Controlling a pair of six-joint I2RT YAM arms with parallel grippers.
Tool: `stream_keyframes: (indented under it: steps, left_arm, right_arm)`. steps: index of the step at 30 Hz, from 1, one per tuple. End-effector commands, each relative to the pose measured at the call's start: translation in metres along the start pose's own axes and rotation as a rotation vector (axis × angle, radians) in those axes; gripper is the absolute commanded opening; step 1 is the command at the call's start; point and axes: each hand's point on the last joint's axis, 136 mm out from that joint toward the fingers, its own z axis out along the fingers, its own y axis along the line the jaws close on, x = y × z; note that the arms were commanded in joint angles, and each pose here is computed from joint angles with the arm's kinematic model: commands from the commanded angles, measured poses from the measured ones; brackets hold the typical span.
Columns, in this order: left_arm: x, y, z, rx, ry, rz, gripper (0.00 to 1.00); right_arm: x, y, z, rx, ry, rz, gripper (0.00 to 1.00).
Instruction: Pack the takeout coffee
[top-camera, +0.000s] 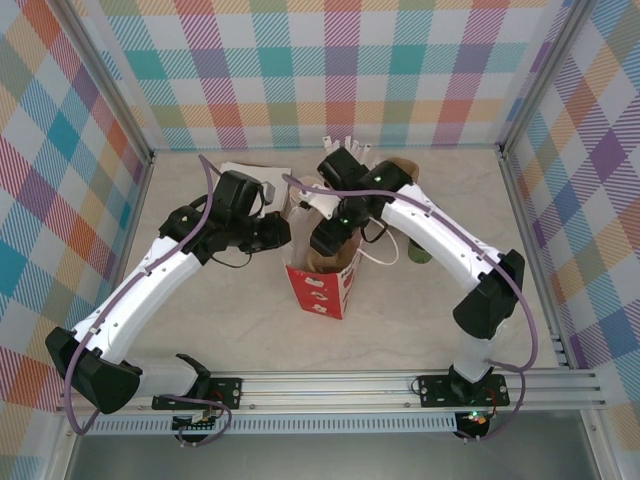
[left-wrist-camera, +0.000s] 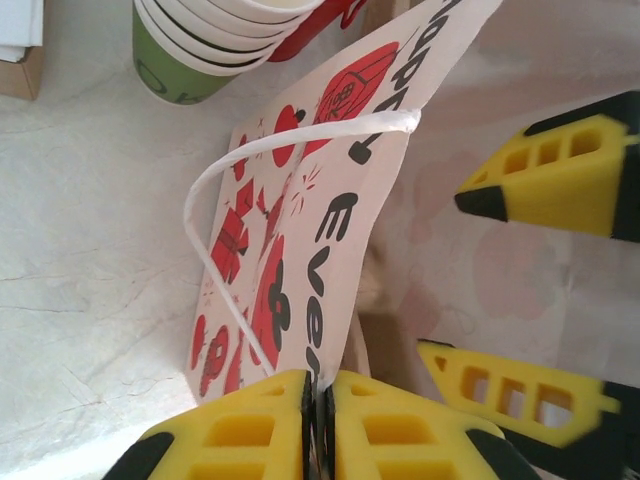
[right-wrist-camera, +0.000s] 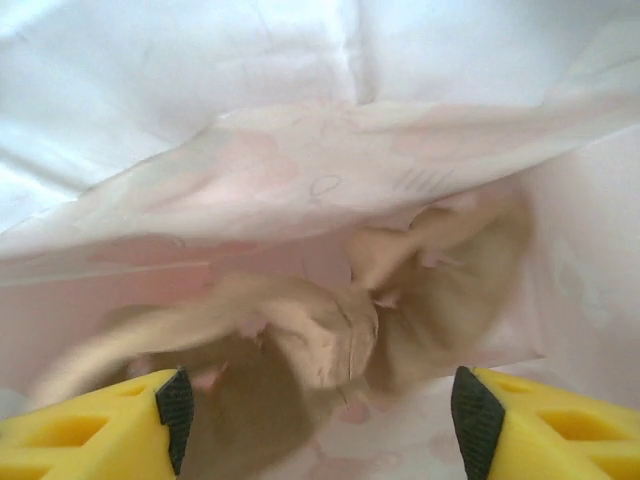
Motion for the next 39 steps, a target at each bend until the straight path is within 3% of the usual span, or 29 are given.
stream_keyframes:
  steps: [1, 10, 14, 19, 23, 29, 39]
  left_arm:
    - [-0.007, -0.013, -0.008, 0.058, -0.025, 0.010, 0.13]
    - [-0.006, -0.013, -0.007, 0.057, -0.023, 0.004, 0.14]
    - [-0.007, -0.013, -0.010, 0.055, -0.034, 0.004, 0.23]
    - [-0.012, -0.014, -0.017, 0.049, -0.055, 0.013, 0.40]
    - [-0.016, -0.016, -0.026, 0.042, -0.079, 0.026, 0.53]
    - [-0.026, -0.017, -0.047, 0.021, -0.143, 0.052, 0.66]
    - [-0.041, -0.016, -0.078, -0.037, -0.221, 0.093, 0.76]
  right_arm:
    - [-0.013, 0.003, -0.029, -0.010, -0.089, 0.025, 0.74]
    - [-0.029, -0.004, -0.066, -0.002, -0.193, 0.121, 0.76]
    - [-0.032, -0.016, -0.097, 0.025, -0.281, 0.239, 0.76]
    - [-0.024, -0.029, -0.132, 0.052, -0.387, 0.340, 0.87]
    - [-0.010, -0.039, -0.148, 0.094, -0.452, 0.412, 1.00]
    - [0.020, -0.050, -0.156, 0.116, -0.493, 0.522, 1.00]
    - [0.085, -0.053, -0.139, 0.231, -0.435, 0.625, 1.00]
